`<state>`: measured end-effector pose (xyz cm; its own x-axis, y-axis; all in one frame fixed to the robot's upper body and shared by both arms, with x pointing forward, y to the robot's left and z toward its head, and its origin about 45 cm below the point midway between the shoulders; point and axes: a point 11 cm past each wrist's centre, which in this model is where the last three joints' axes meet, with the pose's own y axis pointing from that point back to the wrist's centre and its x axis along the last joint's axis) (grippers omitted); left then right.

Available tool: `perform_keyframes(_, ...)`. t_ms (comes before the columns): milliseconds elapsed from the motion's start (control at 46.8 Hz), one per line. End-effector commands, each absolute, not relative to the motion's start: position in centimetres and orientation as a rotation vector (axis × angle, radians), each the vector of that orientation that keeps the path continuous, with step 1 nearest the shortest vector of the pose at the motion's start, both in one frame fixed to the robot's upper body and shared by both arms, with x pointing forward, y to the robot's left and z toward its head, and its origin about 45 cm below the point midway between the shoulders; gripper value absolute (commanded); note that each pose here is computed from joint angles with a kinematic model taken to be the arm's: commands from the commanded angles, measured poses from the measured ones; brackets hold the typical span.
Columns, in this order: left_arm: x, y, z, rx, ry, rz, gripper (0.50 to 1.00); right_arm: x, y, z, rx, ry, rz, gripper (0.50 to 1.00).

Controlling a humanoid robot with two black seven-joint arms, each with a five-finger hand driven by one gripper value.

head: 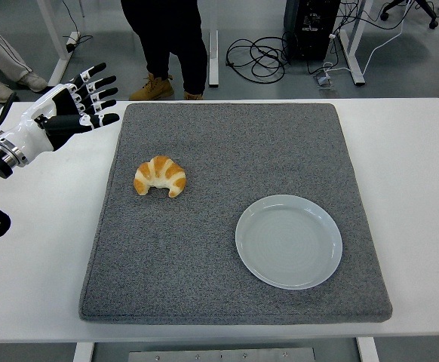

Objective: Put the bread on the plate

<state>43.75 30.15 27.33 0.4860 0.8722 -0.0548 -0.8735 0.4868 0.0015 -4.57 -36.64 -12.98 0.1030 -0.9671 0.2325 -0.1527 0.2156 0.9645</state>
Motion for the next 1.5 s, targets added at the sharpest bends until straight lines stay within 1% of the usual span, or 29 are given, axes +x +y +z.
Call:
perform_keyframes(0, 43.8, 30.1, 27.4, -0.029, 0.049, 1.063, 0.972, -4.5, -36.6, -13.0, 1.194, -1.319, -0.883, 1.0)
perform_keyframes(256, 43.9, 29.3, 27.4, -0.041, 0.052, 1.049, 0.972, -4.5, -36.6, -13.0, 1.195, -1.319, -0.884, 1.0)
perform_keyframes(833, 44.3, 29.6, 27.8, -0.038, 0.04, 1.071, 0.972, -4.6, -36.6, -13.0, 1.192, -1.319, -0.885, 1.0)
perform_keyframes(1261, 45.3, 29.4, 30.8, -0.064, -0.036, 1.063, 0.971, -4.5, -36.6, -13.0, 1.194, -1.32, -0.885, 1.0)
perform_keyframes(1389, 45.9, 29.9, 31.0, -0.024, -0.071, 1.119, 0.971, -4.5, -36.6, -13.0, 1.193, -1.32, -0.884, 1.0)
perform_keyframes(1474, 46.3, 30.1, 30.8, 0.046, -0.111, 1.141, 0.971, -4.5, -36.6, -13.0, 1.194, -1.319, -0.883, 1.0)
